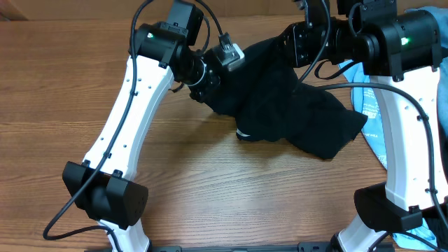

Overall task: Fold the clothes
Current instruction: 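Lift the black shorts with both grippers and pull them left off the pile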

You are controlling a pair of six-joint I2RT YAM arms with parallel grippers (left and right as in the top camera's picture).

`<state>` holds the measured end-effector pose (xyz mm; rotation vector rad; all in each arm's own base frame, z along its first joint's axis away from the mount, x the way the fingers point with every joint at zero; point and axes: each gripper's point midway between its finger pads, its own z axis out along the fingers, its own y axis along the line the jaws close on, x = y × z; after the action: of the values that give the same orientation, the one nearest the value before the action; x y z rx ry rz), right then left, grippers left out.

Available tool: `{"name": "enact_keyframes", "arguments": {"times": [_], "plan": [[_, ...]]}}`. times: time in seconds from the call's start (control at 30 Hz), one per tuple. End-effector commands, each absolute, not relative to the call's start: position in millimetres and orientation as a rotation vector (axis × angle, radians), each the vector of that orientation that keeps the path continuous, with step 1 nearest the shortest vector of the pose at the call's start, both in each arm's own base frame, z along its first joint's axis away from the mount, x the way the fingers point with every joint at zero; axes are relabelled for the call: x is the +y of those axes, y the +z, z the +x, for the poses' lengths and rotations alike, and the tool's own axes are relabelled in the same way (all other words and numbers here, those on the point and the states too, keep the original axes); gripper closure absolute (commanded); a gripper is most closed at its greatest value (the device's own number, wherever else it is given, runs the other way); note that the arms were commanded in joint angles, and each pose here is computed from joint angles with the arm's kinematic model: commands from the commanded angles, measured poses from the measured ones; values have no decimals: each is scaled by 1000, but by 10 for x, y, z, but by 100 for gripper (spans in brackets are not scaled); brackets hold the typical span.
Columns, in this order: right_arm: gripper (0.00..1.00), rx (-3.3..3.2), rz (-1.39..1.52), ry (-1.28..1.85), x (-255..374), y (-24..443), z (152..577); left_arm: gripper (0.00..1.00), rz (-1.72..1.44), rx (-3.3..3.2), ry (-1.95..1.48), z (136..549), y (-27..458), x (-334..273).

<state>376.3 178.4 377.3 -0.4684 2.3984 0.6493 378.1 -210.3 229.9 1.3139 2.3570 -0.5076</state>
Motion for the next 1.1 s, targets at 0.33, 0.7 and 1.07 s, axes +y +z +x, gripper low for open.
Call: {"name": "enact_keyframes", "arguments": {"times": [0.33,0.7,1.07], "plan": [[48,2542,-340,581,1424,3495,3816,96,793,2149,-209,4163,3904,-1794],[42,2733,-570,688,2400,2444,3542,95,511,2005,-66,4597,4332,-1591],[40,2597,-751,757,3028,1969,3541,96,408,1931,27,4754,4541,-1400]]}}
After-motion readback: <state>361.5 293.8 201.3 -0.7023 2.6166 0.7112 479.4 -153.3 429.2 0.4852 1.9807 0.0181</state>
